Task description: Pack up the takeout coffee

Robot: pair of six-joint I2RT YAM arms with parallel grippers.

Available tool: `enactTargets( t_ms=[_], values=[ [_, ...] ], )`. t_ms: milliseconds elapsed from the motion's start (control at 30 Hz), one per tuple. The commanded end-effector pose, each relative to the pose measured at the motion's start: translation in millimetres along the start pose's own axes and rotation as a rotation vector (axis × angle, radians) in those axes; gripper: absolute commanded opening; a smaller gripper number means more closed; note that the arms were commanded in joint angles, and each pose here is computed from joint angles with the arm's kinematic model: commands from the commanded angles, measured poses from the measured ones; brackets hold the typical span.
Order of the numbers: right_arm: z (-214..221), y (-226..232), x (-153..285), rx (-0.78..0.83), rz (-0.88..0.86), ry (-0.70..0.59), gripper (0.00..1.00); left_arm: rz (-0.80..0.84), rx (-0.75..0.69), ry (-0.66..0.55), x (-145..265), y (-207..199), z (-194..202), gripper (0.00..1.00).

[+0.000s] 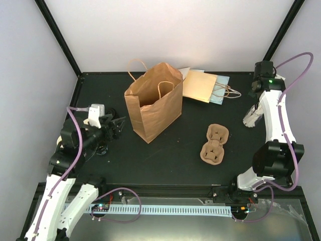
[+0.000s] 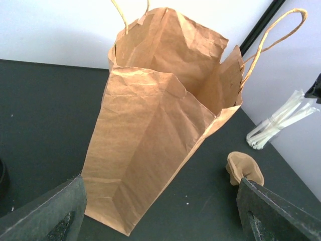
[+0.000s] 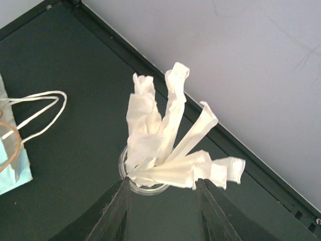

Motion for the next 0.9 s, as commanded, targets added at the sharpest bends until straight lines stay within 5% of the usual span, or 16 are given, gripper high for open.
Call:
enactTargets(
  t_ms=[0, 867],
  values=[
    [-11, 1, -8, -0.052, 0.036, -0.027, 0.39, 0.022, -0.010, 0.003, -4, -1, 0, 0.84],
    [-14, 22, -29, -0.036, 0.020, 0.029, 0.40, 0.003, -0.030, 0.008, -6, 2, 4, 0.84]
  ],
)
Point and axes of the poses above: each gripper's point midway between its finger pads, its own x axis back along the fingers, its own y axis along the line the jaws close on, z = x × y, the point moved 9 cm from there along x, back along the fingers, and after that the axes turned 12 degrees about -x, right-handed, at the moved point
